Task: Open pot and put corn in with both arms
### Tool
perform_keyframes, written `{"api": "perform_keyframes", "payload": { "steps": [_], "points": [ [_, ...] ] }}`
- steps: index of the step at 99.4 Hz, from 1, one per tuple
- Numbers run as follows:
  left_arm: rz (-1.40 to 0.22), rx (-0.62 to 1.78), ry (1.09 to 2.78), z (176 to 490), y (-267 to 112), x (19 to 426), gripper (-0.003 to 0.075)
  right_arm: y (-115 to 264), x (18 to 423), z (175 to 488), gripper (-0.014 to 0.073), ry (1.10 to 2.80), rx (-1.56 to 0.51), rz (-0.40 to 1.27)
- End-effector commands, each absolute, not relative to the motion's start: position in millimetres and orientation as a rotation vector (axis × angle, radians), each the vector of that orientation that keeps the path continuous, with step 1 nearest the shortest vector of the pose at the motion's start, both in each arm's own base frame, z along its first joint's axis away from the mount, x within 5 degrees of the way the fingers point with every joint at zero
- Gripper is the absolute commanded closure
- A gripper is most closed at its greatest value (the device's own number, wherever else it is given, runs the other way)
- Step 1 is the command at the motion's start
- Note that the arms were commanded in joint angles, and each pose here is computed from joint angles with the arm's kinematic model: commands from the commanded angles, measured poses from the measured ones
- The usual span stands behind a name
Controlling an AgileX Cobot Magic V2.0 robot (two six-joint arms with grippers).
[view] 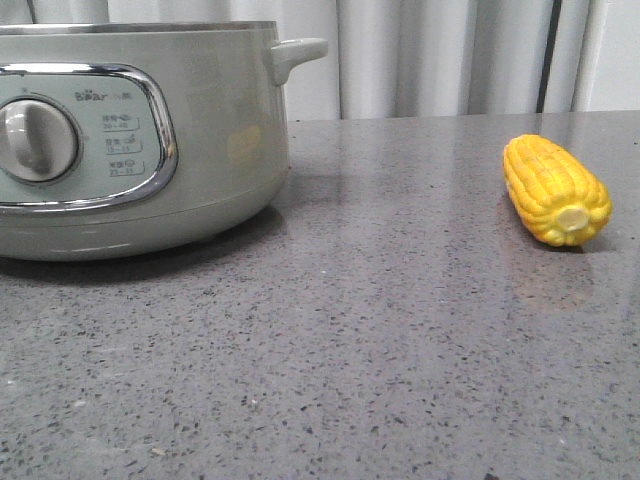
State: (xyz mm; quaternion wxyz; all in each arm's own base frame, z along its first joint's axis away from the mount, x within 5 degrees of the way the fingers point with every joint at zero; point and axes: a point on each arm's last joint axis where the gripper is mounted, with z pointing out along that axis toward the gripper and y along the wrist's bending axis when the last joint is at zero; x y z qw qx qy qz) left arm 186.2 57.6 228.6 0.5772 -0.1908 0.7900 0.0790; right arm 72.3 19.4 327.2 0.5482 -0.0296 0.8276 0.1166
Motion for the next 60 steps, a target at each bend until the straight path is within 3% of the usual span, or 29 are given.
{"api": "perform_keyframes", "payload": {
  "steps": [1, 28, 41, 60],
  "points": [
    [0.200, -0.432, 1.695, 250, 57, 191, 0.0260, 22, 81, 347, 0.0134, 1.858, -0.035, 0.332],
    [0.138, -0.342, 1.538, 278, 39, 183, 0.0260, 33, 128, 371, 0.0134, 2.036, -0.067, 0.378],
    [0.104, -0.317, 1.377, 307, 32, 156, 0.0260, 39, 165, 380, 0.0134, 2.179, -0.087, 0.388],
    [0.038, -0.280, 1.161, 339, 23, 105, 0.0260, 47, 231, 366, 0.0137, 2.336, -0.078, 0.385]
  ]
}}
